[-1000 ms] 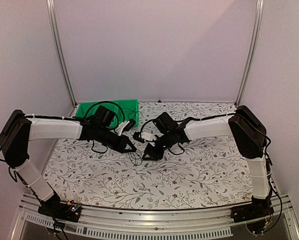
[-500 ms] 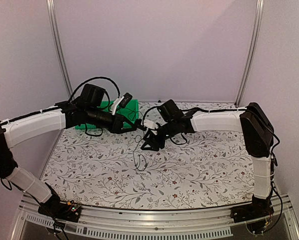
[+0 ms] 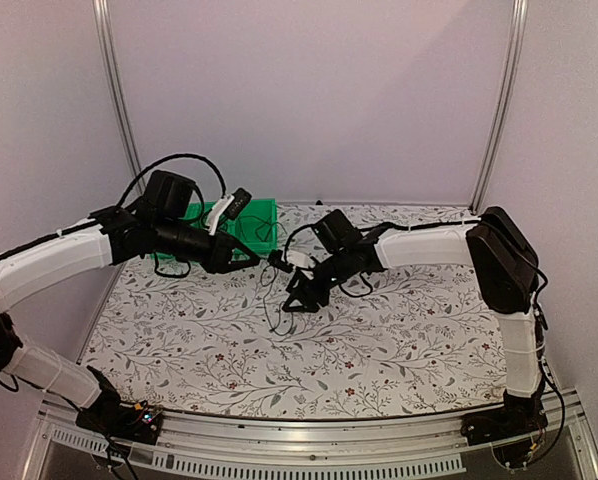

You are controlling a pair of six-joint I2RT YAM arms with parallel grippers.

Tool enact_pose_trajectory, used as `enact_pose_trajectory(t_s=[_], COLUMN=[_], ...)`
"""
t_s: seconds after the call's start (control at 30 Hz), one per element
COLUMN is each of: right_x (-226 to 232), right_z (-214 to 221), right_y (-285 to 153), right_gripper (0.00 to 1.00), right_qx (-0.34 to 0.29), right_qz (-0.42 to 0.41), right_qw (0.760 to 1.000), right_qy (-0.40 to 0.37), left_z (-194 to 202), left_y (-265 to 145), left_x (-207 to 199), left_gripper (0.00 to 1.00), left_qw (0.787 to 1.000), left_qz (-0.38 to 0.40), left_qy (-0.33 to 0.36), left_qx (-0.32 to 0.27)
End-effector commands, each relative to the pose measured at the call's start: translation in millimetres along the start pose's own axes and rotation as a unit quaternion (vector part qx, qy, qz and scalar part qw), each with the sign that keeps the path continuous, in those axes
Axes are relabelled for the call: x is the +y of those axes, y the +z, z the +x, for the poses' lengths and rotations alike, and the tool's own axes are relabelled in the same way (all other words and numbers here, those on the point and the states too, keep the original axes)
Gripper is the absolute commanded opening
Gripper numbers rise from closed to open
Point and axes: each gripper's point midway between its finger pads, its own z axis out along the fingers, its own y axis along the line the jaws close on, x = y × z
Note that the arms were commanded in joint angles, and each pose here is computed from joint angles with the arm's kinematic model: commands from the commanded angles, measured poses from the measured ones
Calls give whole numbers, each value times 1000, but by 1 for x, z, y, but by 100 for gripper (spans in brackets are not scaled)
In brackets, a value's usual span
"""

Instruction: Untangle the cables

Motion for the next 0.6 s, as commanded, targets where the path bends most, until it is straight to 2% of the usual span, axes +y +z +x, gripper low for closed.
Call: enact_pose_trajectory(t_s=[0.0,0.17,0.57], right_x=[-9,-30,6], right_z=[5,7,12], right_y=[5,25,62], right_gripper=[62,60,60], right_qx=[3,22,21], right_qz=[2,35,-36], right_qw=[1000,999,999], right_qy=[-4,5,13], left_z=[46,92,120], left_y=[-8,-7,-9], left_x=[18,50,75], left_gripper=[0,0,0], left_qw=[999,996,989], left_qz=[-42,-88,-138], left_qy=[2,-21,-43], left_qx=[7,3,-29])
